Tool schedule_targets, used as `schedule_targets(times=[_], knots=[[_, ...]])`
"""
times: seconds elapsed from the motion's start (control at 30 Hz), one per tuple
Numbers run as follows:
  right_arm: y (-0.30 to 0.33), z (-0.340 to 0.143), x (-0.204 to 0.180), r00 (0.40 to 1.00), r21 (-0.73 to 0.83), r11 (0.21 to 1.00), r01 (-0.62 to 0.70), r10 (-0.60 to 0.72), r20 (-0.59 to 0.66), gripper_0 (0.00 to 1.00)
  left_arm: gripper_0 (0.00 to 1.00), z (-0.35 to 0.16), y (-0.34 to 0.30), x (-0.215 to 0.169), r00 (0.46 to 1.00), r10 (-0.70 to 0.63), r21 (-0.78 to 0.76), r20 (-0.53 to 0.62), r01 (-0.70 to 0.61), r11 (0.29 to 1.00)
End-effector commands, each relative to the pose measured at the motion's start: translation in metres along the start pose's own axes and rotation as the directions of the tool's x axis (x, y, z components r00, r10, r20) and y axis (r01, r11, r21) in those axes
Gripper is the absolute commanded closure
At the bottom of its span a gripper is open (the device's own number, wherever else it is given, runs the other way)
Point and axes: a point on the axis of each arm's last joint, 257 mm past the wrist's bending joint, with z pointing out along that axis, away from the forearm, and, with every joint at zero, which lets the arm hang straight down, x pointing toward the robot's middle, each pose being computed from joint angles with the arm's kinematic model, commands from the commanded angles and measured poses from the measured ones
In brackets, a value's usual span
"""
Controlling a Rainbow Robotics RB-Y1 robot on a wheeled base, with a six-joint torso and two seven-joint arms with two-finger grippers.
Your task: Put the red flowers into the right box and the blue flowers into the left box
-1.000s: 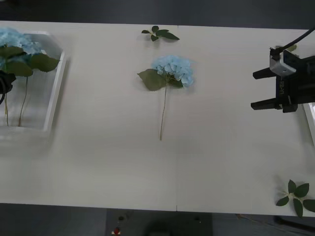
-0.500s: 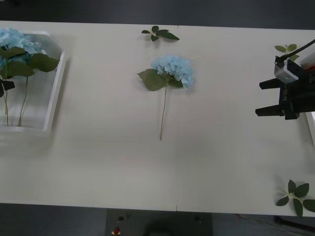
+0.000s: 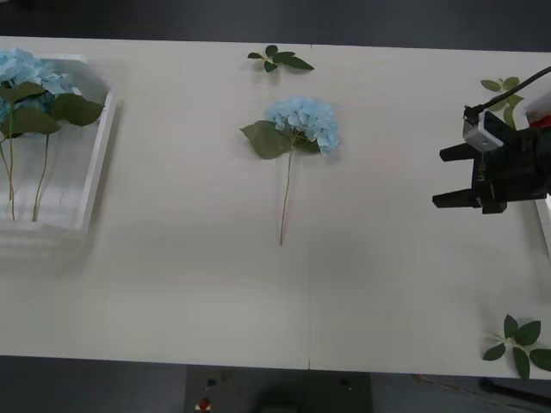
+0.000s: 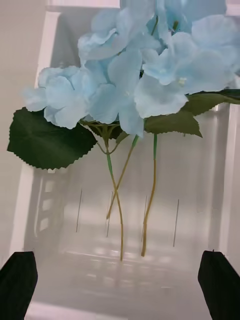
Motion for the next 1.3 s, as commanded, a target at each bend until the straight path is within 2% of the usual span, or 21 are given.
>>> schedule_targets(times=[0.03,0.37,0.57,0.97,1.3], knots=[[-0.015,-0.019,-0.008,1.000,0.037,0.999,0.021,-0.021,-0.015,0.17,0.07,-0.047,0.003,-0.020,0.997,0.071,-0.047,-0.004,-0.071,0.996],[-0.015,-0.019,-0.008,1.000,0.037,0.999,0.021,-0.021,-0.015,0.17,0.07,-0.090,-0.098,-0.020,0.996,0.076,0.108,-0.052,-0.070,0.992],[-0.015,-0.019,-0.008,1.000,0.037,0.999,0.021,-0.021,-0.015,0.17,0.07,-0.096,-0.167,-0.021,0.994,0.090,0.195,-0.055,-0.078,0.978],[-0.015,-0.019,-0.008,1.000,0.037,0.999,0.021,-0.021,-0.015,0.17,0.07,-0.066,-0.287,-0.023,0.991,0.133,0.285,-0.006,-0.125,0.950],[-0.015,-0.019,-0.008,1.000,0.037,0.999,0.021,-0.021,-0.015,0.17,0.06,-0.028,-0.364,-0.014,0.977,0.209,0.263,0.039,-0.212,0.941]])
